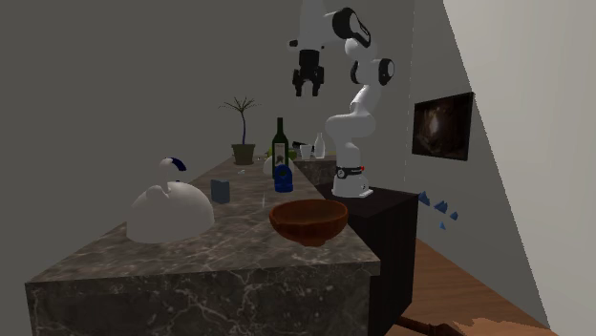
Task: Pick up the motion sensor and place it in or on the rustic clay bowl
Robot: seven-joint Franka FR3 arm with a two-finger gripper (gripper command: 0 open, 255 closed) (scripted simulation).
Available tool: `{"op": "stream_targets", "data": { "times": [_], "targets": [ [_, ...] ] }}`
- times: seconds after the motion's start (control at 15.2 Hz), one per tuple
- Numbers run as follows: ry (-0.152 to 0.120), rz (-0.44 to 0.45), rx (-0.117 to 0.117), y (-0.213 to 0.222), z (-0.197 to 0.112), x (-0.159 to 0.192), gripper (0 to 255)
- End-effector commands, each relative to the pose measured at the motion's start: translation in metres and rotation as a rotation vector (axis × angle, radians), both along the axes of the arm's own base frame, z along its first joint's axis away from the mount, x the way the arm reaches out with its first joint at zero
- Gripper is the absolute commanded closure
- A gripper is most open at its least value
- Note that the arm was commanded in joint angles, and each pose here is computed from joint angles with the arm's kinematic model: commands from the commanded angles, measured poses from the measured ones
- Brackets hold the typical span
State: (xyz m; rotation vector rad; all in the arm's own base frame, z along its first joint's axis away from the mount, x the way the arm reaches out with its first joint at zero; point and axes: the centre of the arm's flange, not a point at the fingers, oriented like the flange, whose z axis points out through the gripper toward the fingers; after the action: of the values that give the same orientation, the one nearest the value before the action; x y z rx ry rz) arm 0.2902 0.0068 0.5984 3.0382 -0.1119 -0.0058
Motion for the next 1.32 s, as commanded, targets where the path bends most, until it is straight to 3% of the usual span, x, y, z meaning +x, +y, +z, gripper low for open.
{"op": "stream_targets", "data": {
  "times": [0.0,1.25],
  "targets": [
    [0.0,0.0,0.0,0.0,0.0,0.0,0],
    [-0.035,-0.253,0.039,-0.044,-0.169,0.178,0]
  ]
}}
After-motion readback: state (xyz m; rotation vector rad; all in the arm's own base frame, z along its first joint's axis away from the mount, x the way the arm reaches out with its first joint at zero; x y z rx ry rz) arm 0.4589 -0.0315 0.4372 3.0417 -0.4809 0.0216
